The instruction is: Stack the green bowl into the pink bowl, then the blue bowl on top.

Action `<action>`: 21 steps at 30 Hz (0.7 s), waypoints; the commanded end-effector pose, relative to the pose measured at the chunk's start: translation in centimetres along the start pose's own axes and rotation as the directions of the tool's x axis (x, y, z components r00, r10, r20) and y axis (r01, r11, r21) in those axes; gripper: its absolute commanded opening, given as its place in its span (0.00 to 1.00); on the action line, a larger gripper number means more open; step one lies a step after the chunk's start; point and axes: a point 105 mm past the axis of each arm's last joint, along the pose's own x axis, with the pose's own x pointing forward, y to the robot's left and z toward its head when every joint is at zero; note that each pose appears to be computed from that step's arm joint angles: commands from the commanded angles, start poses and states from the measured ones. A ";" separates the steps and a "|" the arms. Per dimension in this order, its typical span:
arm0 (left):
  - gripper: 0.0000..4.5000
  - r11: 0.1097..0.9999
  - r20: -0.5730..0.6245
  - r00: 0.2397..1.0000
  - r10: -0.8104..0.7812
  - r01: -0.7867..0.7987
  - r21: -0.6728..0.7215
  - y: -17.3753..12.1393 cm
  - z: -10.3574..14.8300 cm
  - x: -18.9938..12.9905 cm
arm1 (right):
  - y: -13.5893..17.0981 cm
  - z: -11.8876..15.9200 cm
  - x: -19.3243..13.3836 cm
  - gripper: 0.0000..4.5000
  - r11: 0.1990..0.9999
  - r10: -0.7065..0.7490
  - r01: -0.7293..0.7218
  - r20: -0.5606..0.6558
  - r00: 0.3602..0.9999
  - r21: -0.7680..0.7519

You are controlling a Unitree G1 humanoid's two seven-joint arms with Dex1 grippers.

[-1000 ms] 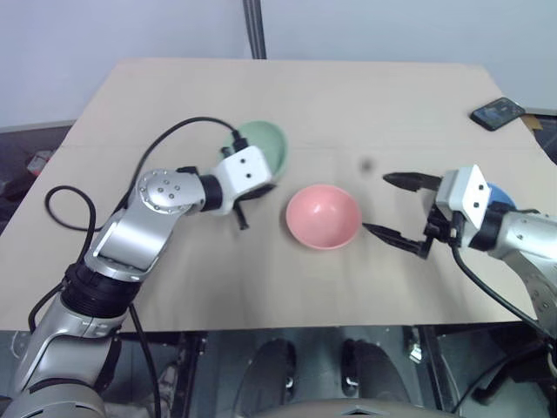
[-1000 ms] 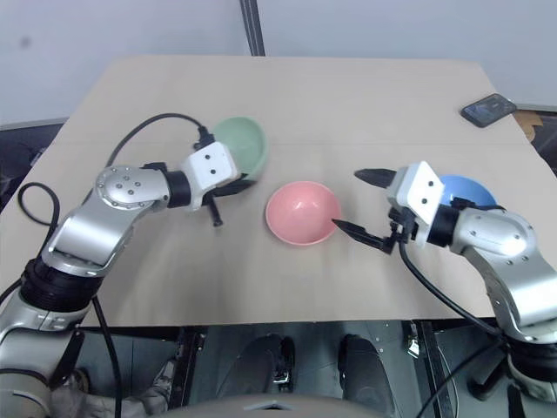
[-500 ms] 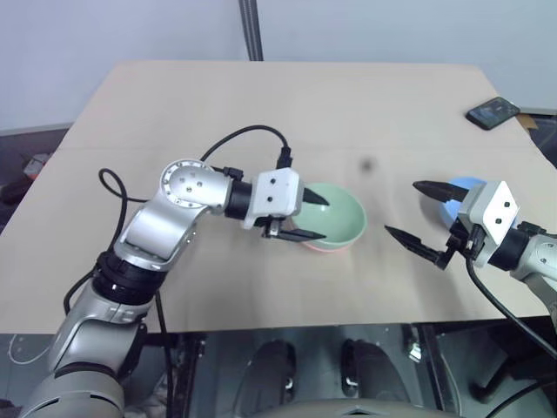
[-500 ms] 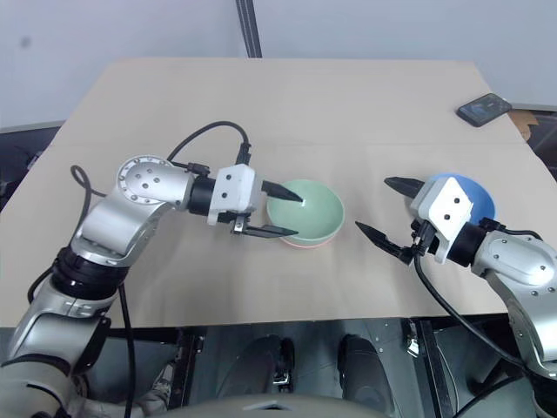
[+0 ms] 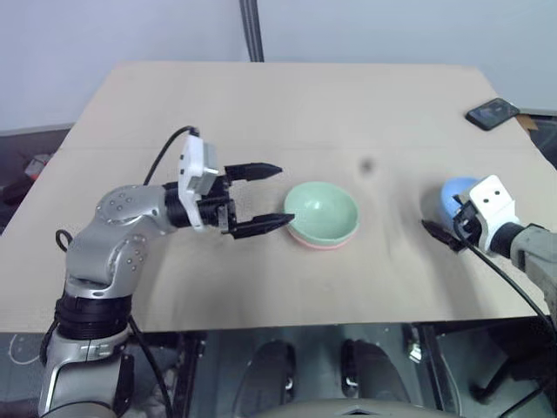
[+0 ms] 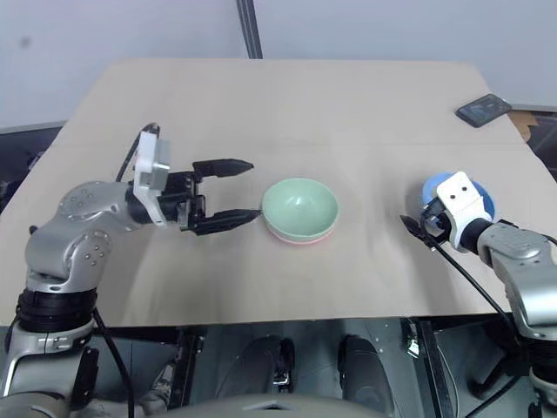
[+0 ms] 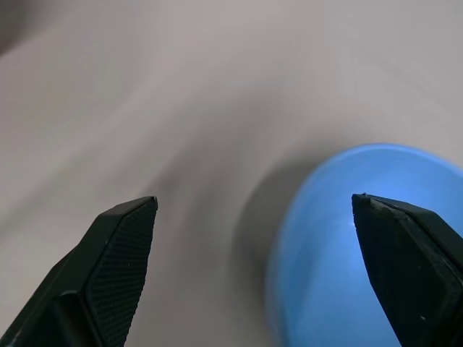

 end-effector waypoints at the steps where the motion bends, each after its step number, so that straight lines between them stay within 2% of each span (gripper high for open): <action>1: 1.00 0.998 0.020 1.000 0.000 -0.001 0.055 -1.0 1.1 -0.5 | -1.1 -0.4 0.5 0.88 1.000 -0.023 0.023 -0.022 0.999 0.001; 2: 1.00 0.998 0.031 0.999 0.006 -0.008 0.068 -1.2 1.3 -0.6 | -1.3 -0.6 0.6 0.81 1.000 -0.020 0.021 -0.030 0.999 0.009; 4: 1.00 0.996 0.045 0.999 0.020 -0.024 0.087 -1.5 1.4 -0.7 | -1.6 -0.8 0.9 0.60 0.999 -0.025 0.026 -0.033 0.999 0.020; 9: 1.00 0.995 0.049 0.998 0.041 -0.045 0.090 -2.1 1.3 -1.0 | -2.1 -0.3 1.0 0.04 0.999 -0.034 0.034 -0.024 0.999 -0.012; 10: 1.00 0.995 0.046 0.998 0.049 -0.053 0.087 -2.1 1.2 -1.1 | -2.2 0.3 1.0 0.01 0.999 -0.042 0.042 -0.006 0.999 -0.034; 12: 1.00 0.994 0.040 0.997 0.067 -0.070 0.078 -2.0 0.9 -1.4 | -1.7 2.5 0.8 0.01 0.996 -0.011 0.018 0.080 0.997 -0.089; 14: 1.00 0.994 0.030 0.996 0.082 -0.084 0.065 -2.0 0.5 -1.7 | 0.0 5.7 0.4 0.01 0.989 0.092 -0.064 0.216 0.972 -0.130; 16: 1.00 0.995 0.014 0.996 0.092 -0.093 0.045 -2.0 -0.1 -2.1 | 2.8 9.4 -0.5 0.01 0.964 0.238 -0.176 0.355 0.904 -0.199; 18: 1.00 0.996 0.008 0.996 0.091 -0.091 0.015 -2.1 -0.5 -2.3 | 5.2 12.0 -1.2 0.01 0.928 0.343 -0.233 0.427 0.837 -0.290; 21: 1.00 0.996 0.007 0.996 0.090 -0.090 0.000 -2.0 -0.6 -2.4 | 8.7 13.9 -1.4 0.01 0.856 0.497 -0.338 0.439 0.749 -0.392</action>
